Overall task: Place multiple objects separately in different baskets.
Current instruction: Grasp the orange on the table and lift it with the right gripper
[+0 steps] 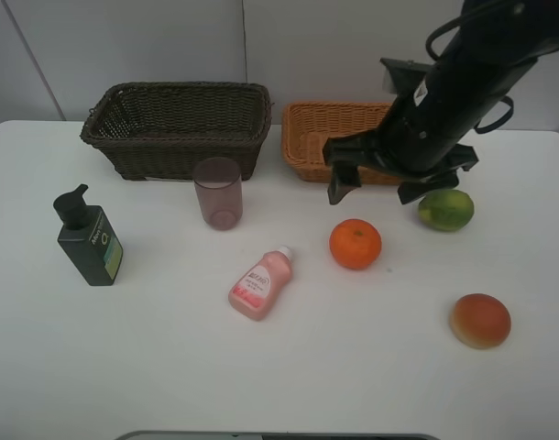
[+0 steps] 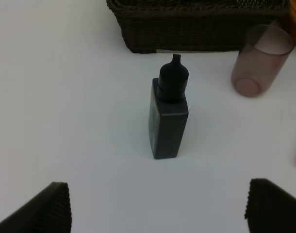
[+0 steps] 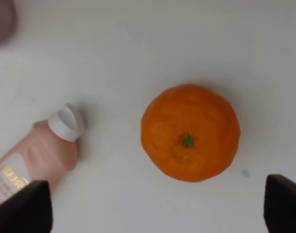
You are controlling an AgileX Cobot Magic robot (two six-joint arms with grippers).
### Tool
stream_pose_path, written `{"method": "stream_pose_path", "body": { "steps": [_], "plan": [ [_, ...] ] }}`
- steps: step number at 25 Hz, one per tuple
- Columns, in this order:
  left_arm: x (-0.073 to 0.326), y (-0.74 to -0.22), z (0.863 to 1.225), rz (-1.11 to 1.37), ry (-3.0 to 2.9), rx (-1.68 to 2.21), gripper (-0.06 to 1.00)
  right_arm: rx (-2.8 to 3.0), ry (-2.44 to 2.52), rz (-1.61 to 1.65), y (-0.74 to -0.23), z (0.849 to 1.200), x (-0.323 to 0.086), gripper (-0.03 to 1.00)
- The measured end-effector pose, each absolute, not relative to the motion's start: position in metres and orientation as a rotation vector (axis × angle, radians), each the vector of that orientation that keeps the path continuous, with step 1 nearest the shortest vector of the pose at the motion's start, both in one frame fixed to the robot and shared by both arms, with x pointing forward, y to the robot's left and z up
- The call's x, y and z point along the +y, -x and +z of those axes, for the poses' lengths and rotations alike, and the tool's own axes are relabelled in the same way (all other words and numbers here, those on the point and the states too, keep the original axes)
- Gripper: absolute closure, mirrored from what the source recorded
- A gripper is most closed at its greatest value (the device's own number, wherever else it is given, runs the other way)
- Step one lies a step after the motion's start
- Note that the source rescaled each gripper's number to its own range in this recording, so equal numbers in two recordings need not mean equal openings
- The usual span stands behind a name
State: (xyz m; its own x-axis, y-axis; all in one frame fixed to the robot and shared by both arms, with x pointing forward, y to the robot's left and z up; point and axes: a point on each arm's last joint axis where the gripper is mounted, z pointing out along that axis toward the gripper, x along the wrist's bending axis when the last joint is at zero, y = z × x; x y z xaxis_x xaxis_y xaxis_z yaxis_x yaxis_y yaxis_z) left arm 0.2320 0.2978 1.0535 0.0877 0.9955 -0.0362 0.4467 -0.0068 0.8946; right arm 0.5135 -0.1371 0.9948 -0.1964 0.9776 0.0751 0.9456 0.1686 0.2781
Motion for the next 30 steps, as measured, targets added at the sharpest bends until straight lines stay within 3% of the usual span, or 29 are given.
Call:
{"method": "stream_pose_path", "body": {
  "steps": [3,11,30],
  "plan": [
    [0.298,-0.232,1.053,0.871,-1.571,1.471,0.02,2.325,-1.916,0.275,-0.525,0.984,-0.130,-0.03],
    [0.298,-0.232,1.053,0.871,-1.571,1.471,0.02,2.294,-1.934,0.091,-0.544,0.959,-0.125,-0.03],
    [0.298,-0.232,1.053,0.871,-1.571,1.471,0.02,2.184,-2.052,0.112,-0.558,0.919,-0.117,-0.03]
  ]
}}
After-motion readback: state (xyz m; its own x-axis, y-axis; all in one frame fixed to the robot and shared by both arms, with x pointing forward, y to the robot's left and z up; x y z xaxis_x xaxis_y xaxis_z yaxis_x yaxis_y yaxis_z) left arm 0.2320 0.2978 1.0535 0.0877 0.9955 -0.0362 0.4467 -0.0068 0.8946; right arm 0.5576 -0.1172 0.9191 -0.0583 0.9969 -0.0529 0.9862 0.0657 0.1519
